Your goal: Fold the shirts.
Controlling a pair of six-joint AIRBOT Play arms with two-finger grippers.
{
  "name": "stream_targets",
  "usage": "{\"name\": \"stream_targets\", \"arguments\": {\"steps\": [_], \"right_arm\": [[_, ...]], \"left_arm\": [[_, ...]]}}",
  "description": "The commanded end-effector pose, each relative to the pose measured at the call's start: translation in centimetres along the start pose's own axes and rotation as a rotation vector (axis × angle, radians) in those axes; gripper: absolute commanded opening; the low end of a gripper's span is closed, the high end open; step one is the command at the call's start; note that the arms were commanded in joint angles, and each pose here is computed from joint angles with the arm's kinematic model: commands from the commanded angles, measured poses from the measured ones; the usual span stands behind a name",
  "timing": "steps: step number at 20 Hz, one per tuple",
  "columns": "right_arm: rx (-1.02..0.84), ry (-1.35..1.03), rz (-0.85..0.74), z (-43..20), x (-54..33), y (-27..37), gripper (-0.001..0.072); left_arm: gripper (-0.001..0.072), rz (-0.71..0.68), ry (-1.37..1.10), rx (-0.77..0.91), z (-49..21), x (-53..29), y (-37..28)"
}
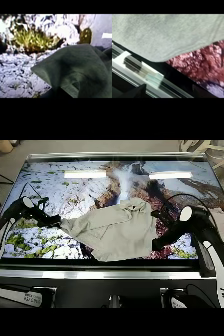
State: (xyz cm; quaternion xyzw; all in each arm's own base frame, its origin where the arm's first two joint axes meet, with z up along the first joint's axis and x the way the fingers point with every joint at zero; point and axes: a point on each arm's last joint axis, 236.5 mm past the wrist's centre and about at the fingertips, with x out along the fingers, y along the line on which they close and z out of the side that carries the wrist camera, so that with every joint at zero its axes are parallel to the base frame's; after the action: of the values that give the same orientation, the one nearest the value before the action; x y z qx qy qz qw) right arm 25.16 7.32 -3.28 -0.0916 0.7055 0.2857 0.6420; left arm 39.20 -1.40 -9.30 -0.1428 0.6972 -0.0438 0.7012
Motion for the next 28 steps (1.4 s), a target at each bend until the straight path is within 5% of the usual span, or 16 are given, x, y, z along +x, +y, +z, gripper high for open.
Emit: {"name": "stream_targets", "arguments": {"steps": [1,14,21,22,23,24,28], "right_arm": [[0.085,-0.083,0.120,1.0,3.7,2.2,0.0637],[0.291,-0.204,0.321,3.3,8.1,5.2,0.0636],[0.183,-0.201,0.321,4.4,9.7,7.7,0.0590],[0.151,-0.205,0.306,4.8,10.1,8.4,0.0562],[0.126,-0.205,0.298,4.9,10.4,9.0,0.0404],[0.118,-0.203,0.300,5.0,10.3,9.3,0.0026],[-0.079,-0.268,0.213,7.4,5.2,8.9,0.0023]], "left_arm": [[0.0027,-0.002,-0.030,0.030,0.3,-1.1,-0.3],[0.0026,-0.011,-0.163,0.130,0.6,-6.4,-4.2],[0.0026,-0.013,-0.183,0.147,0.5,-7.3,-4.9],[0.0026,-0.014,-0.179,0.148,0.3,-7.3,-4.9],[0.0026,-0.013,-0.173,0.149,0.1,-7.4,-4.9],[0.0026,-0.014,-0.172,0.151,0.0,-7.6,-4.9],[0.0025,-0.020,-0.301,0.185,1.4,-12.4,-6.4]]}}
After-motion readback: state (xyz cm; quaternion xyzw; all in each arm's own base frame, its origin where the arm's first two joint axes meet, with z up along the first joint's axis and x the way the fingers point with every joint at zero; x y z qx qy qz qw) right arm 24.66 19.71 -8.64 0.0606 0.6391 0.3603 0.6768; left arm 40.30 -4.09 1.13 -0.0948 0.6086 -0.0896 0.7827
